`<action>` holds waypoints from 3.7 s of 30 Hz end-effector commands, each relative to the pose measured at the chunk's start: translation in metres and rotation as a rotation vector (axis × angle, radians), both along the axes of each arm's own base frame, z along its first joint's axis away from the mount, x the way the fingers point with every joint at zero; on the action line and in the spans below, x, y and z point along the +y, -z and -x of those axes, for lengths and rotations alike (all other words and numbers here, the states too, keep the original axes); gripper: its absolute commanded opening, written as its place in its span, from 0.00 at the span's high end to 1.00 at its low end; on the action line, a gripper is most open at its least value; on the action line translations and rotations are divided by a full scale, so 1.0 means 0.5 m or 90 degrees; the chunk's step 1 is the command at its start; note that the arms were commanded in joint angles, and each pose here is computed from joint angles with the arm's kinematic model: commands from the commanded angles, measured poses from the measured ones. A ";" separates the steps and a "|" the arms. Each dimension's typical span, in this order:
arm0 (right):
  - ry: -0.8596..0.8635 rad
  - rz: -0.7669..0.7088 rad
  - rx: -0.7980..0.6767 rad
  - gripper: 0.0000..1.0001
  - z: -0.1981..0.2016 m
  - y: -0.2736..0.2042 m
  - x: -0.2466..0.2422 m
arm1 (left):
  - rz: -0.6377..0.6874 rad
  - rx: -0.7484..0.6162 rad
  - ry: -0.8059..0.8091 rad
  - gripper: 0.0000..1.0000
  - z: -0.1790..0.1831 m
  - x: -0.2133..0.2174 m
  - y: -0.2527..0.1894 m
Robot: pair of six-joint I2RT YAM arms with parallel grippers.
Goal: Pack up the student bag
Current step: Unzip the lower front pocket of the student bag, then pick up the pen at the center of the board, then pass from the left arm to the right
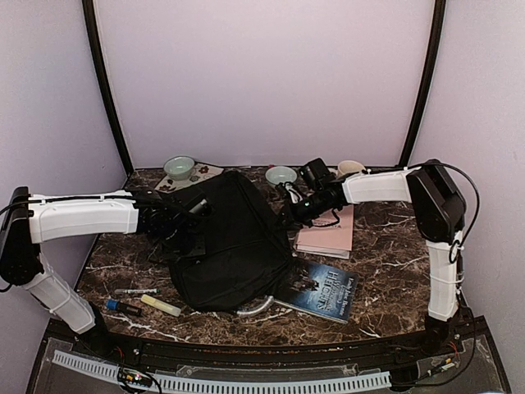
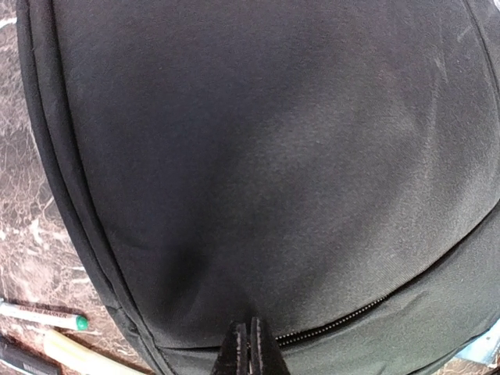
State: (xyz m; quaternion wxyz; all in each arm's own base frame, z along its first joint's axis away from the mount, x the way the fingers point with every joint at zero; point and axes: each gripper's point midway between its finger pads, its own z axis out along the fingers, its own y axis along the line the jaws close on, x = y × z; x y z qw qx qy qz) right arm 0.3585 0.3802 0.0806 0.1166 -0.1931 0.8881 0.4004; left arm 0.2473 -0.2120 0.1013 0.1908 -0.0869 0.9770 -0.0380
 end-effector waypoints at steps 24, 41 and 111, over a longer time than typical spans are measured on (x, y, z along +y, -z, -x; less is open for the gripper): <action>0.027 0.052 -0.027 0.96 -0.048 0.022 -0.024 | -0.050 0.103 -0.085 0.96 0.105 0.101 0.086; 0.001 0.126 -0.056 0.70 -0.041 -0.020 -0.059 | -0.101 0.096 -0.135 0.28 0.129 0.160 0.046; 0.045 0.022 -0.272 0.06 0.042 -0.245 -0.106 | 0.298 0.093 -0.522 1.00 0.110 0.126 0.004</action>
